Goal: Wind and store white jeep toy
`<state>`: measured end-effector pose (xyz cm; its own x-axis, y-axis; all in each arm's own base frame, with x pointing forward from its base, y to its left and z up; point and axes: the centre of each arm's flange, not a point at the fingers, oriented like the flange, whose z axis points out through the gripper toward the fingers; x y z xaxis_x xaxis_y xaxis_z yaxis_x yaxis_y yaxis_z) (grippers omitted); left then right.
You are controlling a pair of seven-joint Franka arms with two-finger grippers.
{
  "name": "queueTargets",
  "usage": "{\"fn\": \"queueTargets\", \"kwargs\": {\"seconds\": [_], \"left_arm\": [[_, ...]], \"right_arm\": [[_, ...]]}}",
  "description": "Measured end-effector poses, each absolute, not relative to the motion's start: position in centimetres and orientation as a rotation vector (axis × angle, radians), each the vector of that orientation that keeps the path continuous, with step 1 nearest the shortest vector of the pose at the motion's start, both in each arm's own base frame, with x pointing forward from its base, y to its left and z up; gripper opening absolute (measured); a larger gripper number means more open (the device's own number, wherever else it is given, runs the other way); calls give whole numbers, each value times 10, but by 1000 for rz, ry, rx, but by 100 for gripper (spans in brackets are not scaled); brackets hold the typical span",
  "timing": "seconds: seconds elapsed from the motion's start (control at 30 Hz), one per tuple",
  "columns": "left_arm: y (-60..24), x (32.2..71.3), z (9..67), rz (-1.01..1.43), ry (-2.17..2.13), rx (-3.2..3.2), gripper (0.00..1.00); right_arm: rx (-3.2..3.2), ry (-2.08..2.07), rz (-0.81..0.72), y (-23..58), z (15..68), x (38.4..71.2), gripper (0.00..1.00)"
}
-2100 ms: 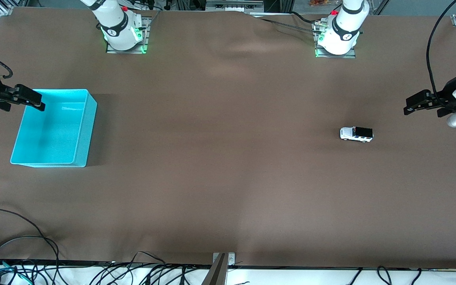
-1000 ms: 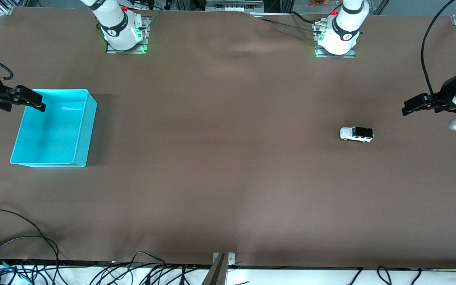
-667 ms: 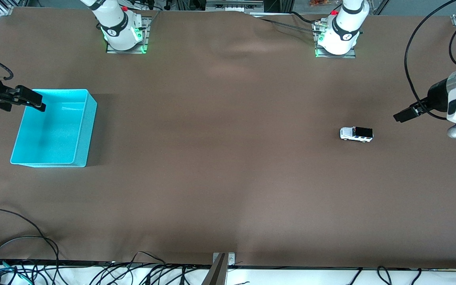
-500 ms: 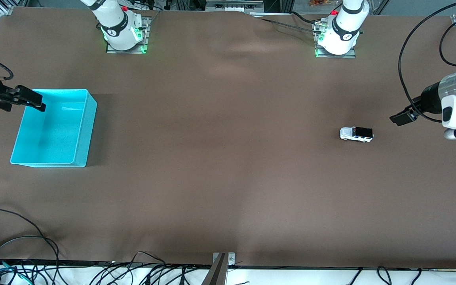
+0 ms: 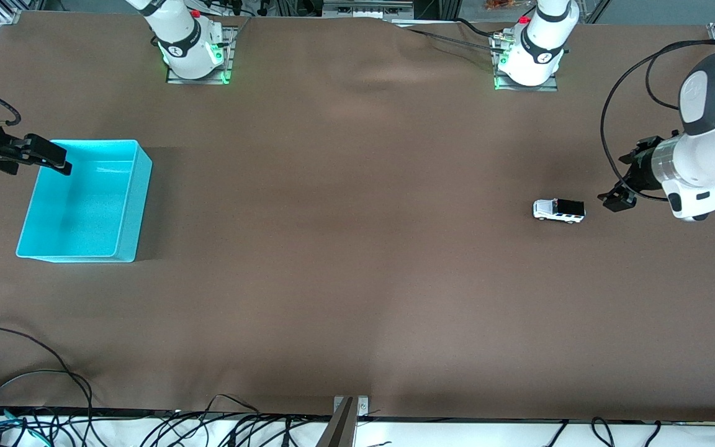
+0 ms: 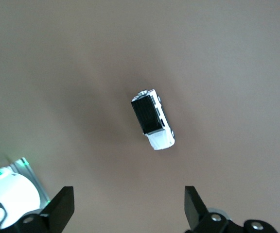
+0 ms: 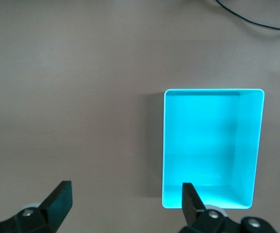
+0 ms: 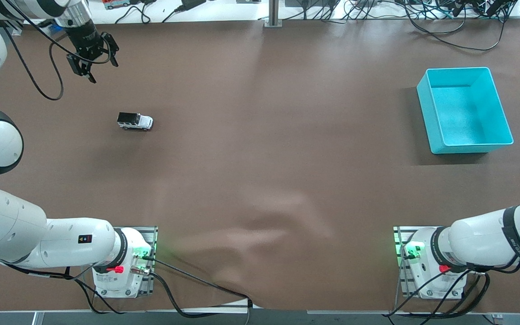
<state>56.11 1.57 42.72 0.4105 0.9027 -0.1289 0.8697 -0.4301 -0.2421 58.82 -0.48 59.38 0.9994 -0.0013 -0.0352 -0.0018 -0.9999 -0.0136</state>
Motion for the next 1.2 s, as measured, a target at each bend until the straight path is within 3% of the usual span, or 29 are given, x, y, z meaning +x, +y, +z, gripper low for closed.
{"fn": "queueTargets", "kwargs": {"seconds": [0.6, 1.2], "left_arm": [[34, 530, 314, 165, -2117, -2196, 100], [40, 509, 230, 69, -2198, -2203, 100]], "right_arm": [[-3127, 3, 55, -5, 594, 588, 100], [-3127, 4, 55, -5, 594, 588, 100]]}}
